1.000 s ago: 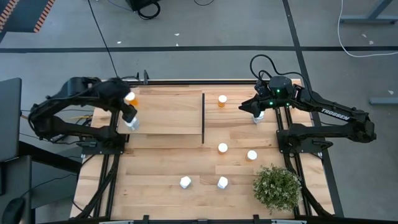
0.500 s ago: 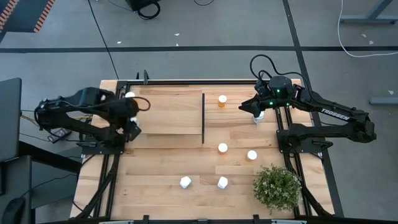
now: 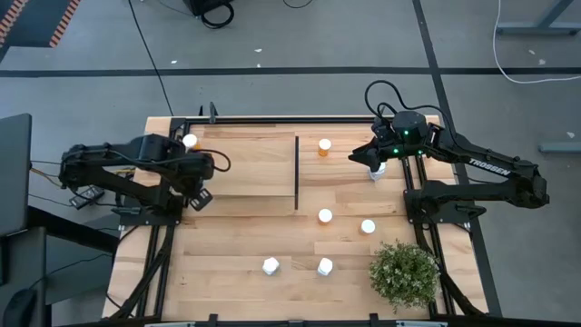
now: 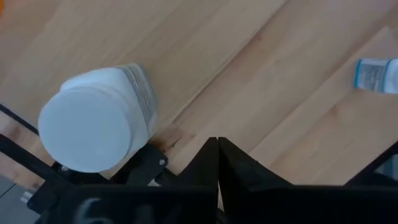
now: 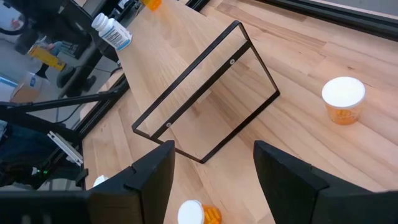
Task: Pick and place medicine bottles onto shelf by color
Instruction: Put the white pill bottle on the shelf
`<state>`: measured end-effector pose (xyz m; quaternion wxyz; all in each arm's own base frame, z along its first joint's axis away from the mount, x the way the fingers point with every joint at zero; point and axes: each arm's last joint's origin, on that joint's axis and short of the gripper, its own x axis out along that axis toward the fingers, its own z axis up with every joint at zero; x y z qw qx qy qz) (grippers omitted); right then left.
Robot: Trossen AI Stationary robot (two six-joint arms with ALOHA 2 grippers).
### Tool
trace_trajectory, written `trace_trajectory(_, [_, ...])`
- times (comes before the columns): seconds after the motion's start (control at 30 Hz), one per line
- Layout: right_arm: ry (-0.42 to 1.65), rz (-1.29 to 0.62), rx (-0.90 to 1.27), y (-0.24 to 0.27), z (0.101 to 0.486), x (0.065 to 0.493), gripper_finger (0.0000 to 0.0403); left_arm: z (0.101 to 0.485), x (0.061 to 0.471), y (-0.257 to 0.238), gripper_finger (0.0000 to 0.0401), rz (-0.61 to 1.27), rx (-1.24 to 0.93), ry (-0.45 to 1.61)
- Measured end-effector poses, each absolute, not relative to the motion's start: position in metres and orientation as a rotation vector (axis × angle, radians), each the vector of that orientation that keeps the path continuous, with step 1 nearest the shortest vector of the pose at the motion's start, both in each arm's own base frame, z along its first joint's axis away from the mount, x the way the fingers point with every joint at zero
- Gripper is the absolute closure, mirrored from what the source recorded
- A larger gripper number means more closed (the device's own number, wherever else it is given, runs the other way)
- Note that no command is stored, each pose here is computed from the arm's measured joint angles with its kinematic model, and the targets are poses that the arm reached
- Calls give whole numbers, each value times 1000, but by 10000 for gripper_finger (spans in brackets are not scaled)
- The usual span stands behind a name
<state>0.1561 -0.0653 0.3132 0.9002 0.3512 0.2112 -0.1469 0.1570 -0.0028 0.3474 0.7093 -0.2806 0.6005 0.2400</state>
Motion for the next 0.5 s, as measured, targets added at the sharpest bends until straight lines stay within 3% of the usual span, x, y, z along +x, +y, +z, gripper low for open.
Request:
trace_trajectory(0.2, [437,-307,725,-65,313,156,177,342,157,-1,383,605,-605,1322])
trace_trajectory(0.5, [436,-310,725,-66,313,156,177,342,157,4,396,703,-598,1276])
